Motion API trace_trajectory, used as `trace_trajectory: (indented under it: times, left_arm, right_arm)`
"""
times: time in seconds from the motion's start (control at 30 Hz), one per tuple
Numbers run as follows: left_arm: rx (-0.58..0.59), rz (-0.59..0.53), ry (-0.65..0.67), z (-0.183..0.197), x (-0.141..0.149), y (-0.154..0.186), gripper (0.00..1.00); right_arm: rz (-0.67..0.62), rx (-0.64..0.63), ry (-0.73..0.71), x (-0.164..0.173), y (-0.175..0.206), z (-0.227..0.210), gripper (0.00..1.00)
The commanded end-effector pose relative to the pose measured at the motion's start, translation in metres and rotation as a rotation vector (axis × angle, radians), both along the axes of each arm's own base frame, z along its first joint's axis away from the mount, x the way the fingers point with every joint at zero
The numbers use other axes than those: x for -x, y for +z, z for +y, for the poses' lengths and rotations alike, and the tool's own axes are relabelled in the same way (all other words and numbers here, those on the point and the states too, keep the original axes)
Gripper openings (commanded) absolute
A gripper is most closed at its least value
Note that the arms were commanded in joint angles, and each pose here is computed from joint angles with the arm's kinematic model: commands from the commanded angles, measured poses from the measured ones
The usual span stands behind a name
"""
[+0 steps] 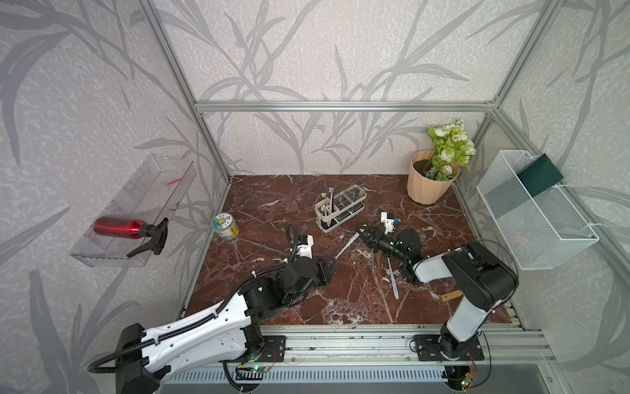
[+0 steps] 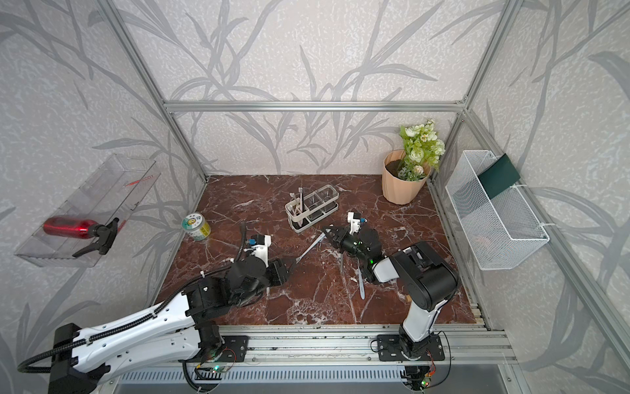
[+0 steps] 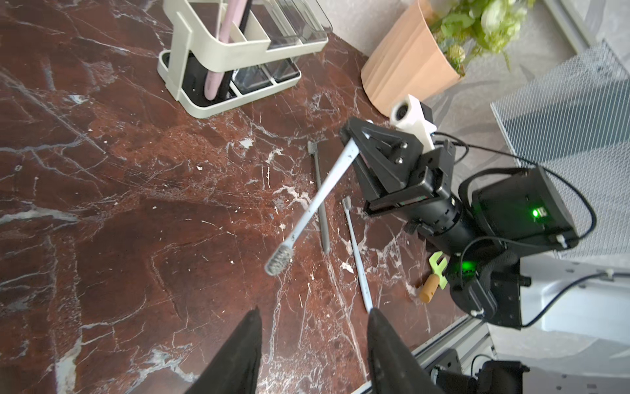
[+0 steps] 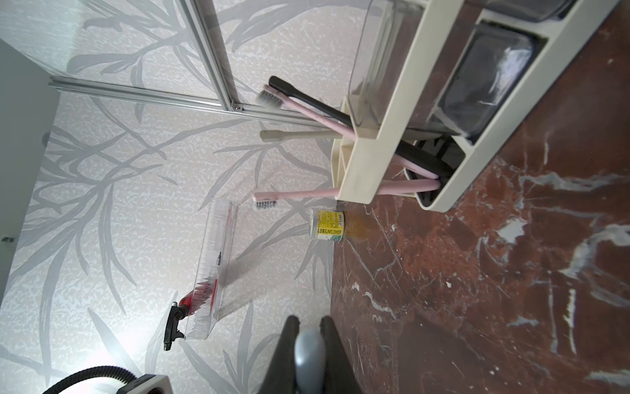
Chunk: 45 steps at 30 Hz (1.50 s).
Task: Place the toothbrush into the toothbrush holder
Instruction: Pick up the toothbrush from the center of the board.
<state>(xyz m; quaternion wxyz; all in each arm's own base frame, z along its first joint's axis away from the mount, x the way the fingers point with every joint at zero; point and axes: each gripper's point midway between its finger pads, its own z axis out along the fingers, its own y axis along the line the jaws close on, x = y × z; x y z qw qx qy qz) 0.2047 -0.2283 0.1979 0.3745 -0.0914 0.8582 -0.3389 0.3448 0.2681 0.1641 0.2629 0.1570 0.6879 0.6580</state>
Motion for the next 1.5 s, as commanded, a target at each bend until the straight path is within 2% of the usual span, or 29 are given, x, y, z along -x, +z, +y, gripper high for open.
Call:
trace_trajectory:
  times: [0.0,0.17,0.3,0.4,0.47,0.57,0.7,0.83,1.13,1.47]
  left_arm:
    - [0.157,0.027,0.170,0.012,-0.011,-0.002,0.49]
    - [0.286,0.010,0.260,0.017,-0.019,0.000,0.47]
    - [0.417,-0.032,0.336,0.027,-0.025,0.009,0.43]
    - [0.512,-0.073,0.330,0.024,-0.029,0.020,0.43]
    - [0.508,-0.089,0.282,0.015,-0.029,0.026,0.43]
    - [0.485,-0.030,0.255,0.004,-0.028,0.020,0.43]
    - [0.542,-0.018,0.223,-0.010,-0.030,0.013,0.42]
    - [0.545,-0.007,0.212,-0.016,-0.030,0.010,0.42]
    - [0.560,-0.010,0.248,-0.008,-0.031,0.007,0.42]
    - [0.563,-0.038,0.283,0.006,-0.030,0.010,0.35]
  right_arm:
    - [-0.108,-0.056,-0.012,0.000,0.033,-0.003,0.00]
    - [-0.126,-0.060,-0.001,0.000,0.039,-0.001,0.00]
    - [-0.176,-0.075,0.010,0.004,0.057,-0.001,0.00]
    - [-0.198,-0.083,0.021,0.006,0.066,0.000,0.00]
    - [-0.178,-0.093,0.023,0.005,0.065,0.001,0.00]
    - [-0.154,-0.102,0.025,0.004,0.062,0.001,0.00]
    - [-0.167,-0.112,0.038,0.007,0.069,0.006,0.00]
    - [-0.174,-0.117,0.050,0.008,0.072,0.009,0.00]
    - [-0.184,-0.129,0.072,0.012,0.079,0.015,0.00]
    - [-0.169,-0.142,0.111,0.017,0.081,0.023,0.00]
